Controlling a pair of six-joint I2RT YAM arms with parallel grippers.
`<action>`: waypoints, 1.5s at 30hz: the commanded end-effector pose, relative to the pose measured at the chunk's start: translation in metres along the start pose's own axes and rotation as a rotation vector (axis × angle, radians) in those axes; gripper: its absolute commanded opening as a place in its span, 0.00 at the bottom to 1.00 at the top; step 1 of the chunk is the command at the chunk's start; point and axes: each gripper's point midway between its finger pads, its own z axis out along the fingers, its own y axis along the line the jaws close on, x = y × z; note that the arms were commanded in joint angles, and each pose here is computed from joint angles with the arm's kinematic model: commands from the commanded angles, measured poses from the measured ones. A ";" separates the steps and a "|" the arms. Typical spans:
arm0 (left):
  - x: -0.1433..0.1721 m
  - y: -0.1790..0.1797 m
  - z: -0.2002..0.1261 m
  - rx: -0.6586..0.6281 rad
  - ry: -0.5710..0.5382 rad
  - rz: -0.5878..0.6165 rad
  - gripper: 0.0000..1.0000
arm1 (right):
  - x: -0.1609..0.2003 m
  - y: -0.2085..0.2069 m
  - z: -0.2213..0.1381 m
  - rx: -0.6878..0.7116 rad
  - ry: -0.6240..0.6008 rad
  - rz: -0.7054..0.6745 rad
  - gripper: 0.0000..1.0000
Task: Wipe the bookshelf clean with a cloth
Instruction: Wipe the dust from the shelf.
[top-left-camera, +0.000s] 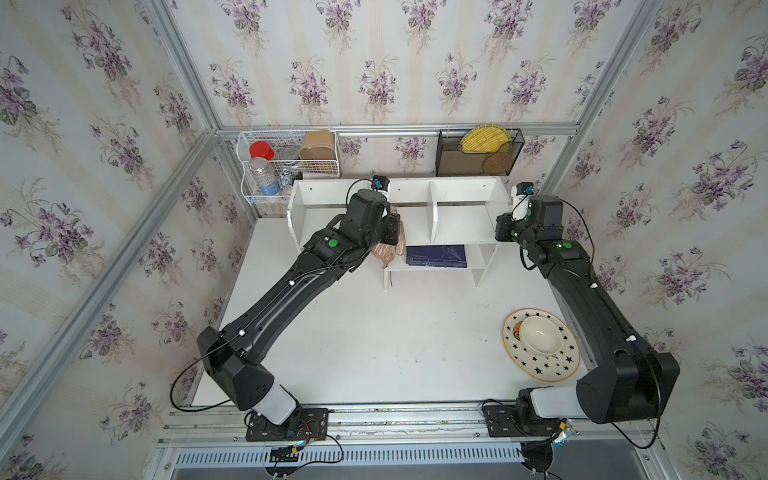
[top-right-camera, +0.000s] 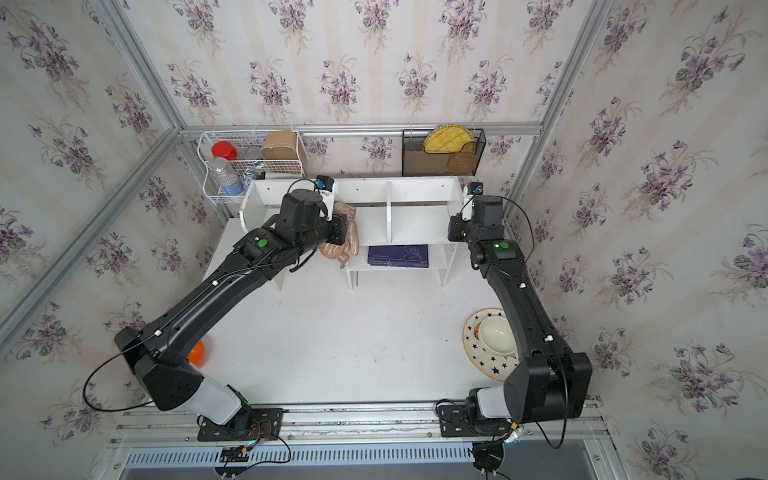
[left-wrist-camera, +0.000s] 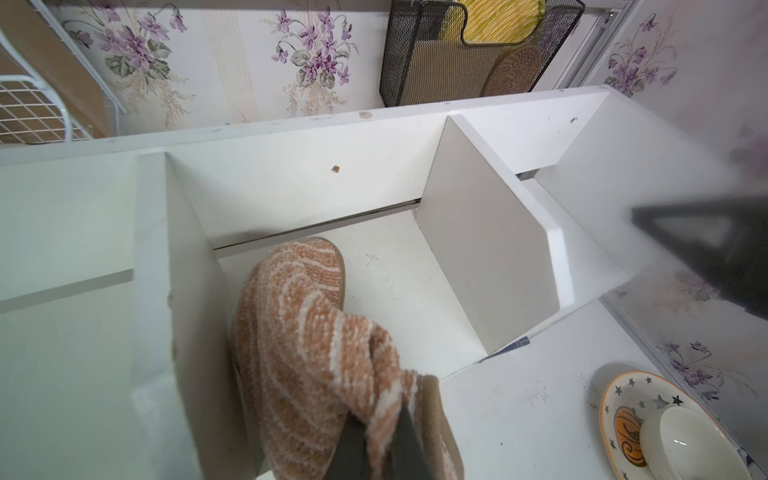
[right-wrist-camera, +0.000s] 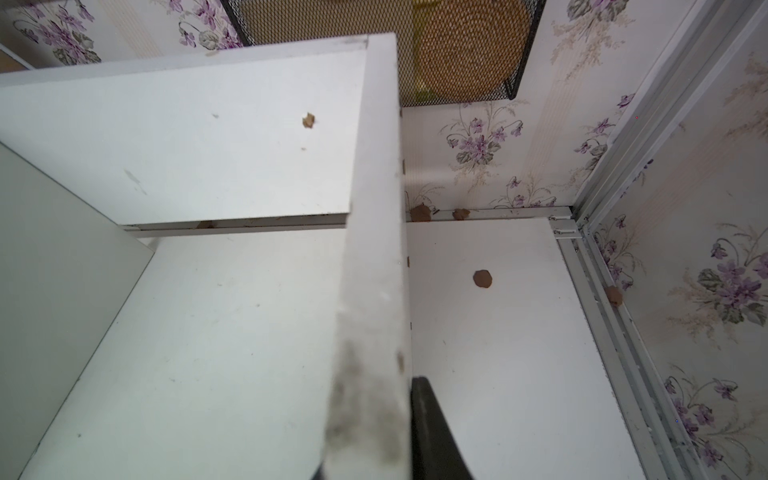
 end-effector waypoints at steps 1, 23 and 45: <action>-0.012 -0.020 0.012 0.089 -0.015 -0.009 0.00 | 0.020 0.028 -0.002 -0.152 0.102 0.192 0.00; -0.040 0.151 -0.120 -0.291 -0.227 -0.183 0.00 | 0.026 0.030 0.000 -0.168 0.100 0.202 0.00; 0.008 0.124 -0.024 -0.163 -0.059 -0.205 0.00 | 0.025 0.033 -0.002 -0.184 0.101 0.198 0.00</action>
